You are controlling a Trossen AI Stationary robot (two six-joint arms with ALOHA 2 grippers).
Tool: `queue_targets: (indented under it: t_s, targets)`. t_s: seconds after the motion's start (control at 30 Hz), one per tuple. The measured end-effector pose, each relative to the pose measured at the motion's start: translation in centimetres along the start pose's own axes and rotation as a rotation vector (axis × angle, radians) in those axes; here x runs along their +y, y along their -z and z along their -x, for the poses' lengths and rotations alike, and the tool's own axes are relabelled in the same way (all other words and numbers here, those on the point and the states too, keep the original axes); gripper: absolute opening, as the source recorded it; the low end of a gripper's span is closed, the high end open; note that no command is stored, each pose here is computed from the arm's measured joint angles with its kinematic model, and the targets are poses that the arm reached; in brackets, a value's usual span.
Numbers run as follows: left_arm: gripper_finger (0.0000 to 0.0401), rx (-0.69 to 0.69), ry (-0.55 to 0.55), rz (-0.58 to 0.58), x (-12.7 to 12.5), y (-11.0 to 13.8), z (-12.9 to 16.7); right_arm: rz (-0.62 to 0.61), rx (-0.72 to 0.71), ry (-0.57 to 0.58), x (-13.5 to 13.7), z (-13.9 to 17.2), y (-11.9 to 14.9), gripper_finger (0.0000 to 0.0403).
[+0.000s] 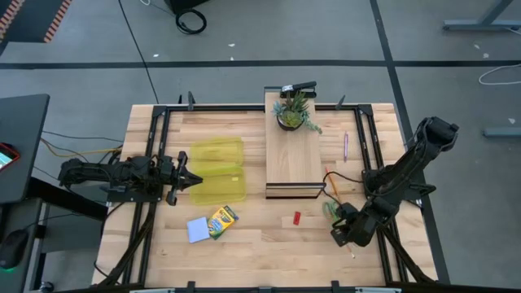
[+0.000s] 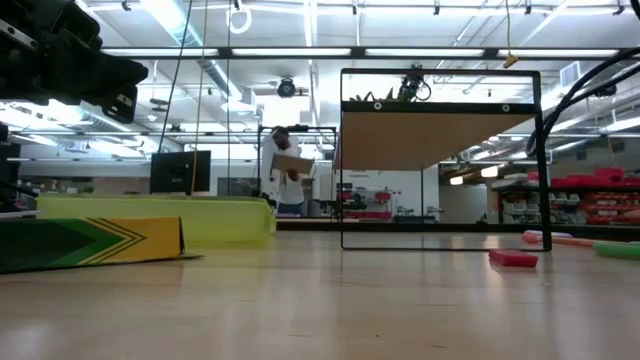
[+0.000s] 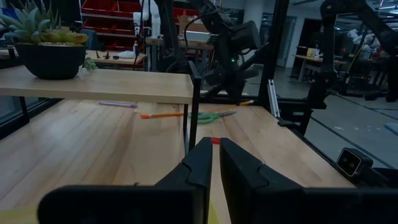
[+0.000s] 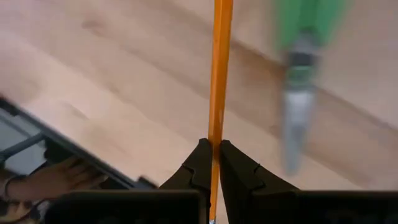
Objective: Pack school essentials
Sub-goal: Put the orange pencil into the yellow supply box
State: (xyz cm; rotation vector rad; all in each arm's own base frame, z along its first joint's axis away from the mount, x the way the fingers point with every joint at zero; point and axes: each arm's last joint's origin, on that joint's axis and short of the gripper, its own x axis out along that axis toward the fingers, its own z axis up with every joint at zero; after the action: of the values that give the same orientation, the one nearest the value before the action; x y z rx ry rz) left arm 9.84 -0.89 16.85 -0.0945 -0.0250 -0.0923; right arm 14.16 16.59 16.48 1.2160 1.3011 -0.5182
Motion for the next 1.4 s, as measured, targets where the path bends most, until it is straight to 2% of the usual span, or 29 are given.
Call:
queue_targets:
  t_s: [0.1, 0.33, 0.77, 0.93, 1.1, 1.4]
  targets:
    - [0.0039, 0.0, 0.0, 0.0, 0.0, 0.0, 0.0, 0.034, -0.005, -0.048, 0.7, -1.0, 0.2, 0.0026]
    - [0.003, 0.0, 0.0, 0.0, 0.0, 0.0, 0.0, 0.098, -0.038, -0.064, 2.8, -1.7, 1.0, 0.0026]
    - [0.004, 0.0, 0.0, 0.0, 0.0, 0.0, 0.0, 0.25, -0.09, -0.141, 10.2, -2.3, 2.0, 0.0025]
    - [0.0033, 0.0, 0.0, 0.0, 0.0, 0.0, 0.0, 0.334, -0.144, -0.151, 13.1, -2.6, 0.9, 0.0025]
    - [0.0031, 0.0, 0.0, 0.0, 0.0, 0.0, 0.0, 0.423, -0.195, -0.144, 15.7, -3.1, -1.4, 0.0025]
    - [0.004, 0.0, 0.0, 0.0, 0.0, 0.0, 0.0, 0.562, -0.331, -0.194, 19.9, -1.7, -5.0, 0.0025]
